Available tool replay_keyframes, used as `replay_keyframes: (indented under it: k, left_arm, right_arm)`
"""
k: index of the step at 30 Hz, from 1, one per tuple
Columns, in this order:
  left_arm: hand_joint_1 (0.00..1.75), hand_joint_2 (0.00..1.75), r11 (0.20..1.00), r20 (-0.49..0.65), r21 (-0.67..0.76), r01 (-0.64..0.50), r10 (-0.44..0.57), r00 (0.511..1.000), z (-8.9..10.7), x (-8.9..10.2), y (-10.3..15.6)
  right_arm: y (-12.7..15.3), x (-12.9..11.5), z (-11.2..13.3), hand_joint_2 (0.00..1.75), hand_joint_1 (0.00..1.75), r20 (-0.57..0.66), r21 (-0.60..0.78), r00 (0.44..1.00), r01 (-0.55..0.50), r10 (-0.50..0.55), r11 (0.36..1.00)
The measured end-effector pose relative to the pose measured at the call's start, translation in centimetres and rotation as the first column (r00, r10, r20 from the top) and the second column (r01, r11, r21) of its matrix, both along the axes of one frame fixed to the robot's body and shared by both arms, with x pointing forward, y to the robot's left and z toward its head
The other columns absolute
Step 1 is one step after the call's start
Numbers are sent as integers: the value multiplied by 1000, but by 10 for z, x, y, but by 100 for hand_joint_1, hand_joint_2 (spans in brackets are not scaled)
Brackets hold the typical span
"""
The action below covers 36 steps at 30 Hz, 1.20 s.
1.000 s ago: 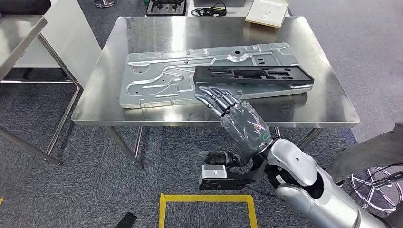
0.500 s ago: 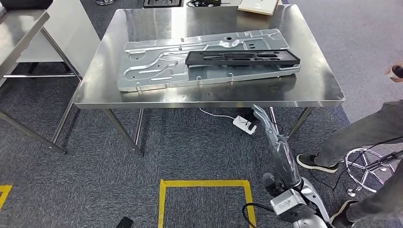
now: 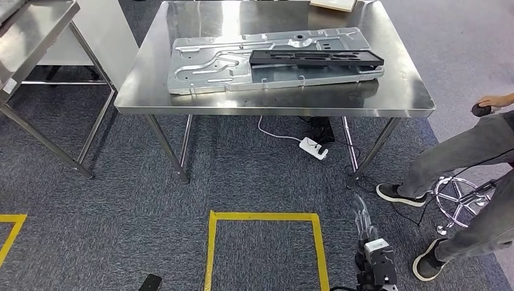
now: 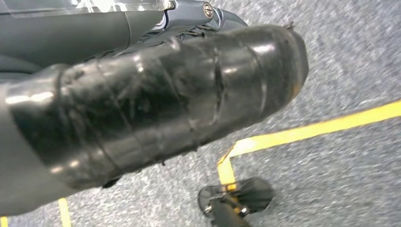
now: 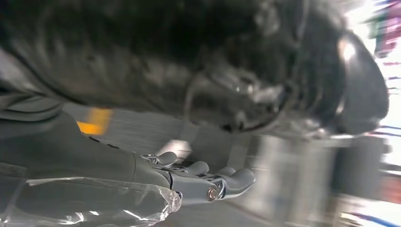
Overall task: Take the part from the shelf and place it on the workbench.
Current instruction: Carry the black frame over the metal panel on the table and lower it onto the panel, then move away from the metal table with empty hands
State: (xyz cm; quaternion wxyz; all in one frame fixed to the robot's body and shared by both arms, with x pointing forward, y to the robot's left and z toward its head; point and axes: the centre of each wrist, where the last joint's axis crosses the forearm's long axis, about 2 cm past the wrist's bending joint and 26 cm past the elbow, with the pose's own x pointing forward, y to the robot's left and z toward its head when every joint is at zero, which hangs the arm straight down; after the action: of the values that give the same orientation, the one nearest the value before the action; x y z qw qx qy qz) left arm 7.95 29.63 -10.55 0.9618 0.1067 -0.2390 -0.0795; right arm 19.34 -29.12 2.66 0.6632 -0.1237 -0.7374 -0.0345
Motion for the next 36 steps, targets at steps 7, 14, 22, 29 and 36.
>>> replay_keyframes:
  k: [7,14,22,29,36]
  left_arm:
    - [0,0,1000,-16,0,-5,5,1000,0,-2,-6]
    - [0,0,999,-35,-7,33,-33,999,0,-3,-10]
    - [0,0,988,-37,-4,156,-156,987,1,5,-14]
    - [0,0,980,-73,-4,199,-198,977,1,3,-19]
    - [0,0,972,-83,12,233,-231,969,1,3,-21]
  right_arm:
    - [-5,-31,-80,0,0,-408,-25,912,36,-43,999]
    - [-2,-69,-114,0,0,-775,59,632,118,-29,991]
    - [3,-90,-125,0,0,-951,186,294,298,96,936]
    - [1,-100,-129,0,0,-961,199,248,313,123,928]
    - [5,-103,-130,0,0,-963,186,240,255,124,949]
